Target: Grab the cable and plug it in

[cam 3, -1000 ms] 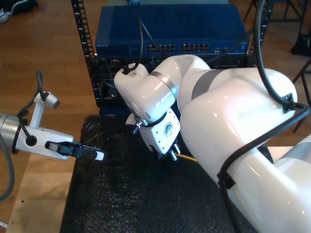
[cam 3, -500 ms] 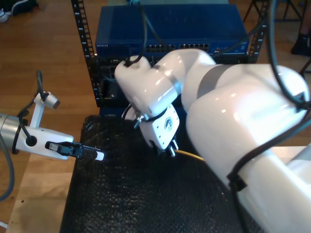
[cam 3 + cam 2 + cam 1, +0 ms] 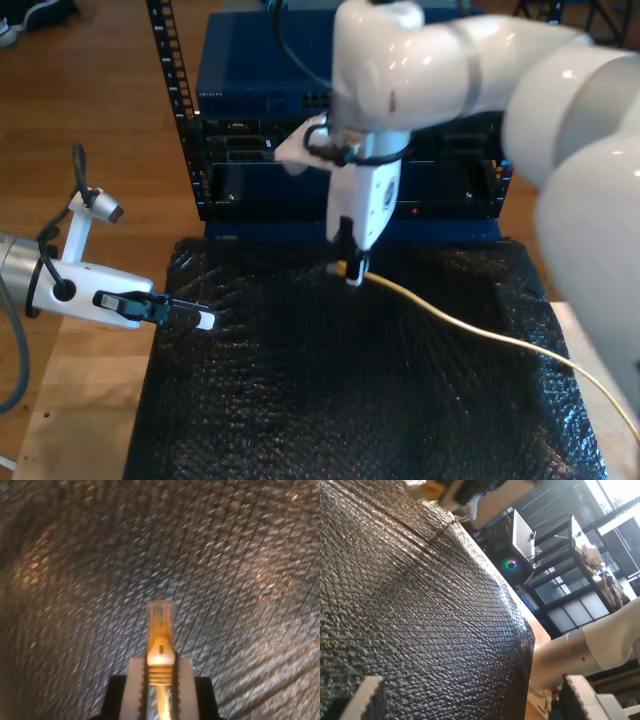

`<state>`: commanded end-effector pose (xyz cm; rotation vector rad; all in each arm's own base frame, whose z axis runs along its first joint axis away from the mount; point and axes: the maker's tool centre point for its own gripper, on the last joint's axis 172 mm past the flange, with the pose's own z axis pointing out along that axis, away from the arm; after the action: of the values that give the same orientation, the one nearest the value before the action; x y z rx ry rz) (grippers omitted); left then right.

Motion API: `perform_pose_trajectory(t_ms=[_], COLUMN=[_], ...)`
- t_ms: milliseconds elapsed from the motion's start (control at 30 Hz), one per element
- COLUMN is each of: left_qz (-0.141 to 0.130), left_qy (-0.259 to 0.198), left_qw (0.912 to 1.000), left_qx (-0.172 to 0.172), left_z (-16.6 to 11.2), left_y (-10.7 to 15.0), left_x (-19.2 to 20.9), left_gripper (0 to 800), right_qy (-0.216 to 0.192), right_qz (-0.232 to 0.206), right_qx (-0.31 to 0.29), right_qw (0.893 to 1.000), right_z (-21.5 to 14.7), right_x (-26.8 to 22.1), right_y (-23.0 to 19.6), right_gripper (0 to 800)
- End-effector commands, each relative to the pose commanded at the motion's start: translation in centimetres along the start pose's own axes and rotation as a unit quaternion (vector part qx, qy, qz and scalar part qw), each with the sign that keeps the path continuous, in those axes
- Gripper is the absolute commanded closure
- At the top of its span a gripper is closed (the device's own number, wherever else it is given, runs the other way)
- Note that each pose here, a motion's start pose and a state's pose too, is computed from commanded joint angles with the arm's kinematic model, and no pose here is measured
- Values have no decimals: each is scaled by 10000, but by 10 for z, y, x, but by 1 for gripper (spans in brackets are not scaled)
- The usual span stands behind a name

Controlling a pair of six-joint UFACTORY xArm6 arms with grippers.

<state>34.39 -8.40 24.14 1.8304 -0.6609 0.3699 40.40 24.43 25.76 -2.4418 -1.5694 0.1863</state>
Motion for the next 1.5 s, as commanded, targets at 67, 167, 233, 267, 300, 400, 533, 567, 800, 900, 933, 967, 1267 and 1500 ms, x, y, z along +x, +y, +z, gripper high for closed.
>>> perform_pose_trajectory(t_ms=[67,167,233,267,300,400,533,567,800,900,933,967,1267,1500], left_qz=[24,60,101,154,226,585,969,1018,1594,1857,1936,1999,2238,2210], left_qy=[14,13,3,4,-4,-70,20,79,134,151,147,135,124,496], left_qw=[10000,10000,9999,9999,9997,9982,9952,9946,9855,9802,9784,9769,9699,9673], left_qx=[-5,-56,-73,-65,-47,-67,-133,-167,-561,-662,-710,-750,-947,-1140], left_z=[0,1,3,3,2,9,18,20,44,55,60,65,82,81], left_y=[1,4,5,6,7,17,30,33,73,89,95,101,123,134], left_x=[1,2,4,6,7,15,30,35,60,70,73,75,91,108], left_gripper=[6,6,6,6,6,7,6,6,7,7,7,6,7,8], right_qy=[407,963,1156,1185,1202,1266,1453,1480,1875,1976,1981,1989,2026,2027], right_qz=[-19,-70,-108,-106,-132,-301,-699,-802,-1078,-1179,-1187,-1195,-1243,-1214], right_qx=[277,641,828,922,973,988,1058,1138,1431,1380,1376,1356,1305,1238], right_qw=[9988,9933,9898,9886,9879,9866,9812,9791,9658,9633,9632,9632,9625,9638], right_z=[-19,-46,-59,-62,-66,-75,-85,-87,-105,-111,-111,-113,-115,-109], right_x=[-7,-18,-24,-28,-31,-33,-30,-30,-45,-49,-50,-50,-55,-58], right_y=[-8,-18,-26,-29,-32,-42,-58,-64,-70,-69,-69,-70,-82,-87], right_gripper=[793,793,794,793,793,793,793,793,793,793,793,793,793,793])
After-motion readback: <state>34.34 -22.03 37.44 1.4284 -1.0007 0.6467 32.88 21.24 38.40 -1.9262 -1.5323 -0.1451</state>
